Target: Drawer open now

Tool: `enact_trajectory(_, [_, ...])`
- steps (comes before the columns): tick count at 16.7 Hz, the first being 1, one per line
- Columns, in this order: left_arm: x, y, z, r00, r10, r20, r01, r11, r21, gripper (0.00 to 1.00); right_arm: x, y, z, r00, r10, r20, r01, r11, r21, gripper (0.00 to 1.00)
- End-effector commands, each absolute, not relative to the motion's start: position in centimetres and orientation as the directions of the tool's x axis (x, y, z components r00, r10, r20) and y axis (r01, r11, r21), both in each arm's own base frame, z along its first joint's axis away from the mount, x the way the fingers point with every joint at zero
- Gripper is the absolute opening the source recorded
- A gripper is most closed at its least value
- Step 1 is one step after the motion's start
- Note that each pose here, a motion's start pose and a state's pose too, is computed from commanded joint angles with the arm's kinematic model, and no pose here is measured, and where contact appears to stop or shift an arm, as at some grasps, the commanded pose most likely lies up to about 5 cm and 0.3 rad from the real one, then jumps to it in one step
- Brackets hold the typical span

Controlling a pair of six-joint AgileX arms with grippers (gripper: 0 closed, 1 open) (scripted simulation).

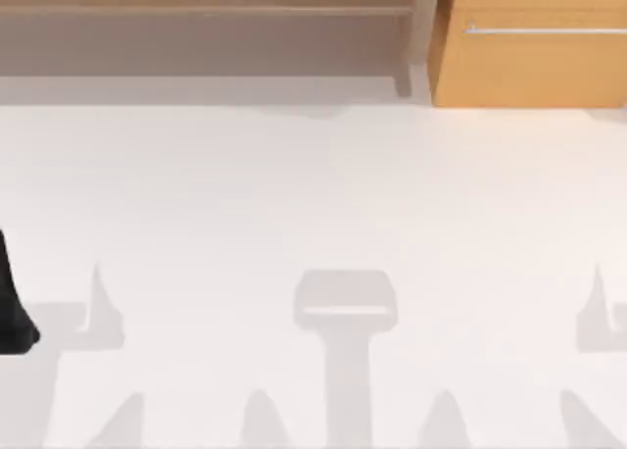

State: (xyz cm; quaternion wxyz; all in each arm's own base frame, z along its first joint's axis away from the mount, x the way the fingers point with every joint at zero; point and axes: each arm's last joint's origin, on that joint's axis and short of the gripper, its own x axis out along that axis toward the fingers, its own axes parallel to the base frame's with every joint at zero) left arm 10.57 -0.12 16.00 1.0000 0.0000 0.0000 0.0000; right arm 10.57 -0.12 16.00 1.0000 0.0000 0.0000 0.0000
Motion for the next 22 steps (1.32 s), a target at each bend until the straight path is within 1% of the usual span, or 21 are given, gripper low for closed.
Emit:
enact_trajectory(4, [10.6, -0.1, 16.0, 1.0, 0.0, 0.0, 0.0, 1.0, 0.0, 1.0, 10.6, -0.2, 16.8, 1.0, 0.006, 0.012, -0.006, 1.0, -0.003, 1.0])
enact_trajectory(9, [10.6, -0.1, 16.0, 1.0, 0.0, 0.0, 0.0, 1.0, 0.0, 1.0, 12.2, -1.1, 20.8, 0.999, 0.015, 0.032, -0.014, 1.0, -0.01, 1.0])
enact_trajectory(12, [10.6, -0.1, 16.0, 1.0, 0.0, 0.0, 0.0, 1.0, 0.0, 1.0, 14.5, -2.5, 23.4, 1.0, 0.01, 0.025, -0.01, 1.0, -0.008, 1.0])
enact_trajectory(15, [10.6, -0.1, 16.0, 1.0, 0.0, 0.0, 0.0, 1.0, 0.0, 1.0, 17.7, -4.7, 25.3, 1.0, 0.004, 0.012, -0.004, 1.0, -0.002, 1.0])
enact_trajectory(19, [10.6, -0.1, 16.0, 1.0, 0.0, 0.0, 0.0, 1.0, 0.0, 1.0, 21.6, -8.1, 26.2, 1.0, 0.0, -0.002, 0.0, 1.0, 0.004, 1.0])
enact_trajectory(22, [10.6, -0.1, 16.0, 1.0, 0.0, 0.0, 0.0, 1.0, 0.0, 1.0, 23.4, -10.0, 26.3, 1.0, 0.0, -0.002, 0.0, 1.0, 0.002, 1.0])
